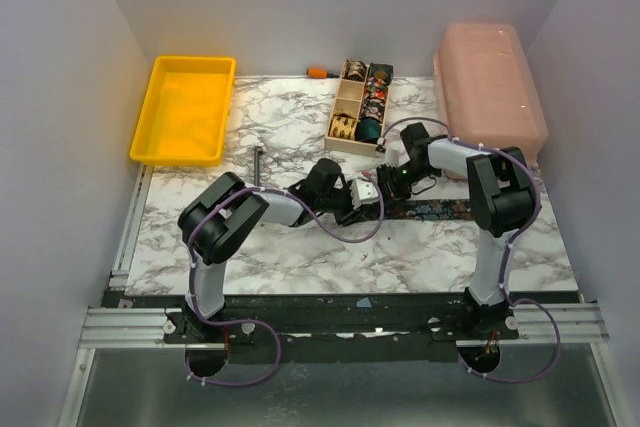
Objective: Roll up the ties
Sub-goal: Roll the tie at the center of the board.
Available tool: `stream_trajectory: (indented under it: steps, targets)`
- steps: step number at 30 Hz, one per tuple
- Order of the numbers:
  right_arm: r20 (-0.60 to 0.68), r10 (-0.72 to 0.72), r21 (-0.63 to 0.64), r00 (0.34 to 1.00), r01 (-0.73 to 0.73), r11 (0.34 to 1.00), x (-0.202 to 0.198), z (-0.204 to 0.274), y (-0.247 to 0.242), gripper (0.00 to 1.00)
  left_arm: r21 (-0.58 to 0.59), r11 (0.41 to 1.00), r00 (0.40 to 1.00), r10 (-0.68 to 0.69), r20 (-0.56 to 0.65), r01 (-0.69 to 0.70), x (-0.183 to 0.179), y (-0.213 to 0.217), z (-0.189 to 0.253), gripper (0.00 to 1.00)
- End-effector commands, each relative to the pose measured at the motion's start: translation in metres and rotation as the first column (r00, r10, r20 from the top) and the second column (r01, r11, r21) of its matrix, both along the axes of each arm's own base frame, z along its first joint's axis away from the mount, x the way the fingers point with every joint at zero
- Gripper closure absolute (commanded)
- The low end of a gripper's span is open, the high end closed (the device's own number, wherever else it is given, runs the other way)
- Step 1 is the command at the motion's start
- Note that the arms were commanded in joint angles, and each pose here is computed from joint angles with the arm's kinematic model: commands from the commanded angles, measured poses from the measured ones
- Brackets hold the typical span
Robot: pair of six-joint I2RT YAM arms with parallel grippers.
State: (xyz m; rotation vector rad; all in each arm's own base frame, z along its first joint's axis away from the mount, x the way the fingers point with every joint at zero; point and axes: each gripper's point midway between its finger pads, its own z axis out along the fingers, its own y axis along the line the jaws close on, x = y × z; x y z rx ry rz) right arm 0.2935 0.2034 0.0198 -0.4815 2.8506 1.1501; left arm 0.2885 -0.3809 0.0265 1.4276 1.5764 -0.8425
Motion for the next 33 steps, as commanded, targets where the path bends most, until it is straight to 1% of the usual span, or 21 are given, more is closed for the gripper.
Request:
stream_trajectory:
  steps: [1,5,7,9,10,12,16,20,24,25,26,28,29,32,33]
  targets:
    - [0.101,0.001,-0.084,0.995,0.007,0.996,0.02,0.008,-0.011,0.77,0.311,0.95,0.996,0.064,-0.069,-0.039,-0.013,0.056,-0.037,0.85]
    - [0.095,-0.008,-0.024,0.995,0.011,1.0,0.017,0.034,-0.006,0.62,0.37,0.929,0.993,0.058,-0.106,-0.014,-0.019,0.063,-0.04,0.85]
    - [0.08,-0.018,0.04,0.997,0.015,0.999,0.013,0.046,0.002,0.52,0.376,0.926,0.992,0.057,-0.109,-0.011,-0.019,0.063,-0.04,0.85]
    - [0.022,-0.058,0.113,0.998,0.055,0.992,0.01,0.056,0.014,0.45,0.385,0.923,0.992,0.056,-0.111,-0.01,-0.018,0.062,-0.041,0.85]
    - [0.004,-0.062,0.145,0.998,0.06,0.988,0.009,0.059,0.019,0.42,0.387,0.922,0.993,0.058,-0.107,-0.012,-0.017,0.062,-0.041,0.85]
    - [-0.019,-0.054,0.165,0.998,0.056,0.985,0.007,0.057,0.029,0.41,0.391,0.921,0.993,0.055,-0.104,-0.01,-0.016,0.062,-0.042,0.85]
    - [-0.036,-0.032,0.166,0.999,0.038,0.985,0.005,0.048,0.038,0.41,0.398,0.917,0.993,0.056,-0.105,-0.01,-0.014,0.062,-0.043,0.84]
    - [-0.044,-0.017,0.118,0.999,0.023,0.993,0.002,0.029,0.032,0.48,0.398,0.917,0.993,0.056,-0.102,-0.011,-0.012,0.061,-0.043,0.83]
    - [-0.062,-0.013,0.077,0.998,0.018,0.997,0.0,0.001,0.027,0.6,0.396,0.918,0.992,0.055,-0.113,-0.006,-0.014,0.06,-0.044,0.82]
    - [-0.066,-0.012,0.065,0.998,0.016,0.998,0.0,-0.005,0.026,0.65,0.395,0.919,0.992,0.056,-0.114,-0.006,-0.014,0.06,-0.044,0.81]
    - [-0.064,-0.012,0.053,0.998,0.015,0.999,0.001,-0.01,0.024,0.73,0.394,0.919,0.992,0.054,-0.117,-0.004,-0.014,0.059,-0.044,0.8]
    - [-0.056,-0.015,0.02,0.998,0.016,1.0,0.001,-0.019,0.02,0.95,0.394,0.919,0.991,0.053,-0.119,-0.002,-0.015,0.06,-0.045,0.78]
    - [-0.056,-0.014,0.0,0.998,0.014,1.0,0.0,-0.023,0.017,0.99,0.39,0.921,0.991,0.052,-0.121,0.0,-0.016,0.059,-0.045,0.74]
    - [-0.067,-0.01,-0.048,0.998,0.007,0.999,-0.004,-0.033,0.007,1.0,0.372,0.928,0.99,0.056,-0.129,-0.003,-0.014,0.058,-0.042,0.64]
    - [-0.07,-0.007,-0.065,0.997,0.003,0.998,-0.006,-0.037,0.004,1.0,0.365,0.931,0.989,0.056,-0.134,-0.003,-0.014,0.057,-0.041,0.57]
